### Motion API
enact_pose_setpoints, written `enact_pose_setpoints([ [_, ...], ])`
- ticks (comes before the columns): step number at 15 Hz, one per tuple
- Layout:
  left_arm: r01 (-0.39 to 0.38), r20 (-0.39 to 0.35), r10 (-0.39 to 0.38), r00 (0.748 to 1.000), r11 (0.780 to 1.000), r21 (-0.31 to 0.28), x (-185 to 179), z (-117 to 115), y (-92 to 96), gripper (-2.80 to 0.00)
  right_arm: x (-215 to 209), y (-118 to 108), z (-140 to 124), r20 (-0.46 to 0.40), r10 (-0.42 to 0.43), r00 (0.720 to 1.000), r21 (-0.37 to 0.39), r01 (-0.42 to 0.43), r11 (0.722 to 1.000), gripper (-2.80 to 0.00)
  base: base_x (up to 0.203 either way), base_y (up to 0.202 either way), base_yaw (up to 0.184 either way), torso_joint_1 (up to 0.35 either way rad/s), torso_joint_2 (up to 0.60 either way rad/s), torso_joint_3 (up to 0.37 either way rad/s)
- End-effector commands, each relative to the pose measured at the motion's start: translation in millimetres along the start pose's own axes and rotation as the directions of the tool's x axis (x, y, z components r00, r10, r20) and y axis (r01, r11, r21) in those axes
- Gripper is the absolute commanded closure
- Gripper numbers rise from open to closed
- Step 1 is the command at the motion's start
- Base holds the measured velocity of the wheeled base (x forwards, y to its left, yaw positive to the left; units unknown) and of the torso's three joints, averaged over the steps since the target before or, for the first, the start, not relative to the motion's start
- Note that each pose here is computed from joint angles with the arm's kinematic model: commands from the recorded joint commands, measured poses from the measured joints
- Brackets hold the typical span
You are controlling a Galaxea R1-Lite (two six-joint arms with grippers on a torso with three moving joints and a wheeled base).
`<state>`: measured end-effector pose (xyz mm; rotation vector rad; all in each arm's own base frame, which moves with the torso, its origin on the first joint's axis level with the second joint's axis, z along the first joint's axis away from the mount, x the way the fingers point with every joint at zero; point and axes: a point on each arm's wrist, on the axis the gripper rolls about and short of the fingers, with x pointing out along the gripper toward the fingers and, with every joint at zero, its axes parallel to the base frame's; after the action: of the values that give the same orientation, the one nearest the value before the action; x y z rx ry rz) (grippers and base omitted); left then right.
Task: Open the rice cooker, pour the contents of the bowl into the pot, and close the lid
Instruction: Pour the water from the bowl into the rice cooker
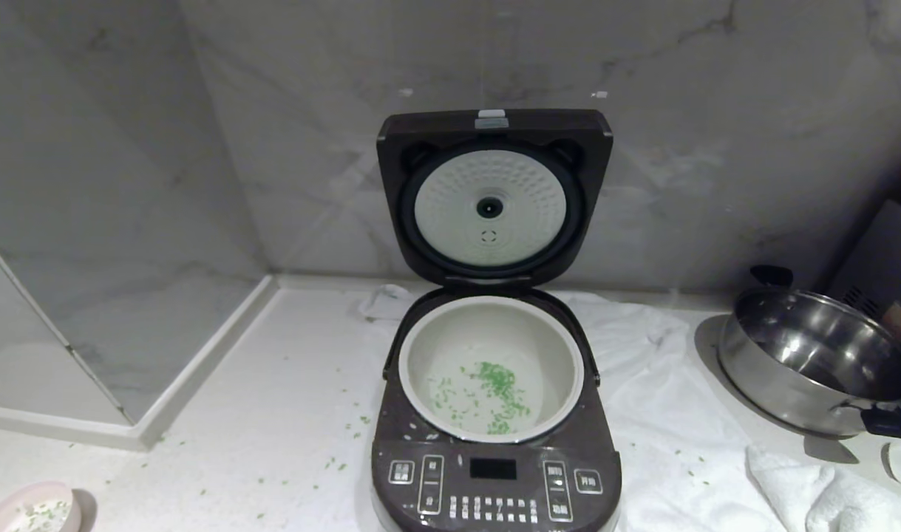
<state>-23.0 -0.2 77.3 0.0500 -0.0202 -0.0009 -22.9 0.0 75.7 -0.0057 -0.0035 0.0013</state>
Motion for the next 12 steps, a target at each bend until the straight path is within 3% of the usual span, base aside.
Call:
enact_pose_setpoints([
  [1,-0.003,-0.005,0.003,1.0,1.0,0.001,0.5,-2.0,0.0,0.0,0.2,0.0,-0.3,-0.002,0.0,1.0,0.0,0.0,1.0,0.0,0.193,0.0,0.001,0.006,0.0,0.001],
  [3,-0.003,-0.005,0.003,1.0,1.0,0.001,0.5,-2.0,0.0,0.0,0.2,0.0,-0.3,-0.002,0.0,1.0,0.0,0.0,1.0,0.0,0.16,0.0,0.003,0.002,0.01,0.002],
  [12,-0.004,-0.005,0.004,1.0,1.0,-0.004,0.5,-2.0,0.0,0.0,0.2,0.0,-0.3,-0.002,0.0,1.0,0.0,0.0,1.0,0.0,0.0,0.0,0.0,0.0,0.0,0.0],
])
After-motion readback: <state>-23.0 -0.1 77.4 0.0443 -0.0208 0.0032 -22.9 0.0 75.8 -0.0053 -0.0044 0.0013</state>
